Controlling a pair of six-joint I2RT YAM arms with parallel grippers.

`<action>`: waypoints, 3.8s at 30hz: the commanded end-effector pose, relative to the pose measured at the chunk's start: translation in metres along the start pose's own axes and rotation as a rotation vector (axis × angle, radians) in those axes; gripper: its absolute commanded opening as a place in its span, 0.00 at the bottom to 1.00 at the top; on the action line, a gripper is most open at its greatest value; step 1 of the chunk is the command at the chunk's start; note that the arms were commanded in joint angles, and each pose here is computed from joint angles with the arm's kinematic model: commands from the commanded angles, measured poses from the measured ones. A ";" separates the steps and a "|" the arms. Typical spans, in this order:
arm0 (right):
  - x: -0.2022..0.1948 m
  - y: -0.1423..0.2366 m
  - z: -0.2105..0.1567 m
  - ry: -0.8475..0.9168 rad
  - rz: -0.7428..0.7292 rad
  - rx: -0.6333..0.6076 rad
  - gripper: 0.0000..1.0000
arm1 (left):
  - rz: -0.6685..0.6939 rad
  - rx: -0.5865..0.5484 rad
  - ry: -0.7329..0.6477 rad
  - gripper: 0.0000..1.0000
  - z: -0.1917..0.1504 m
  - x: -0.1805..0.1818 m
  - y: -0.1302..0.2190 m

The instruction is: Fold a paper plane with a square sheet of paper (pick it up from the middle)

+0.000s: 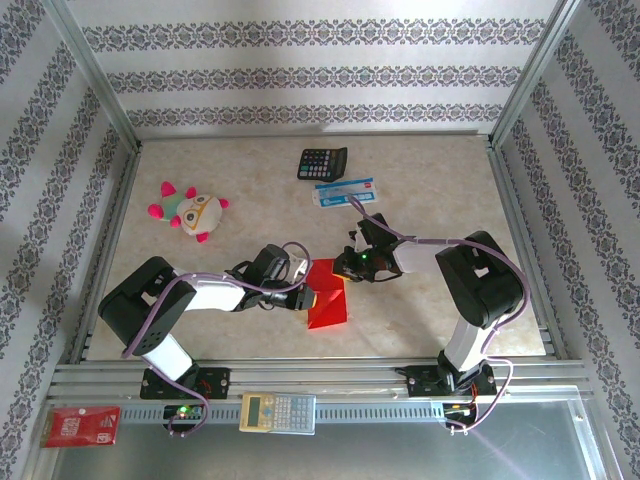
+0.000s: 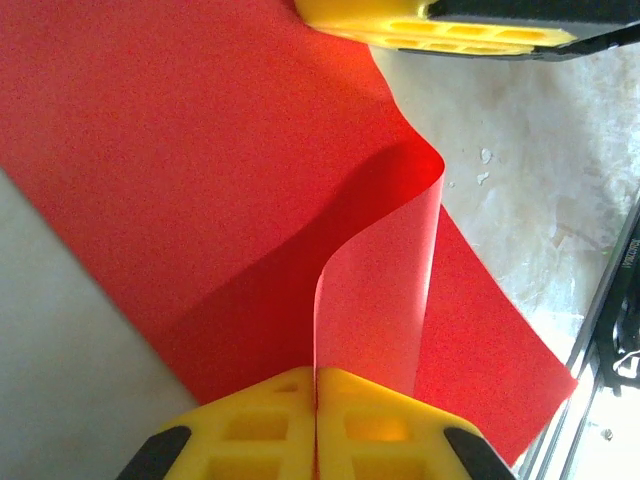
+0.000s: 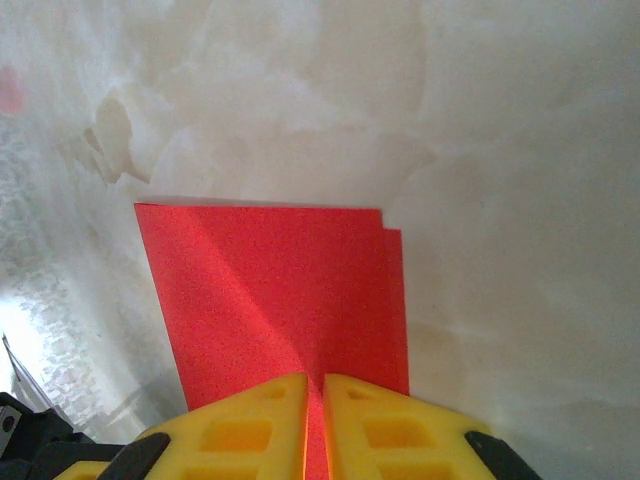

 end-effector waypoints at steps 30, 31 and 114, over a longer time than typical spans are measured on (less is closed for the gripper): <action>-0.026 -0.004 -0.015 -0.032 -0.076 0.044 0.16 | 0.025 0.013 0.041 0.07 -0.007 0.012 0.001; -0.026 -0.004 -0.016 -0.033 -0.077 0.045 0.16 | 0.024 0.014 0.040 0.07 -0.006 0.011 0.000; 0.056 0.022 -0.108 -0.027 0.115 -0.027 0.07 | 0.383 0.187 0.205 0.00 -0.061 0.069 -0.015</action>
Point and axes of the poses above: each hand's point on the last joint's axis, 136 mm out from that joint toward the fingers, its own y axis back along the fingers, its own x axis along the line the jaws close on, z = x × y, the point moved 2 cm from there along y, back along the fingers, and after that the axes turned 5 degrees about y, right-handed, at the moved point
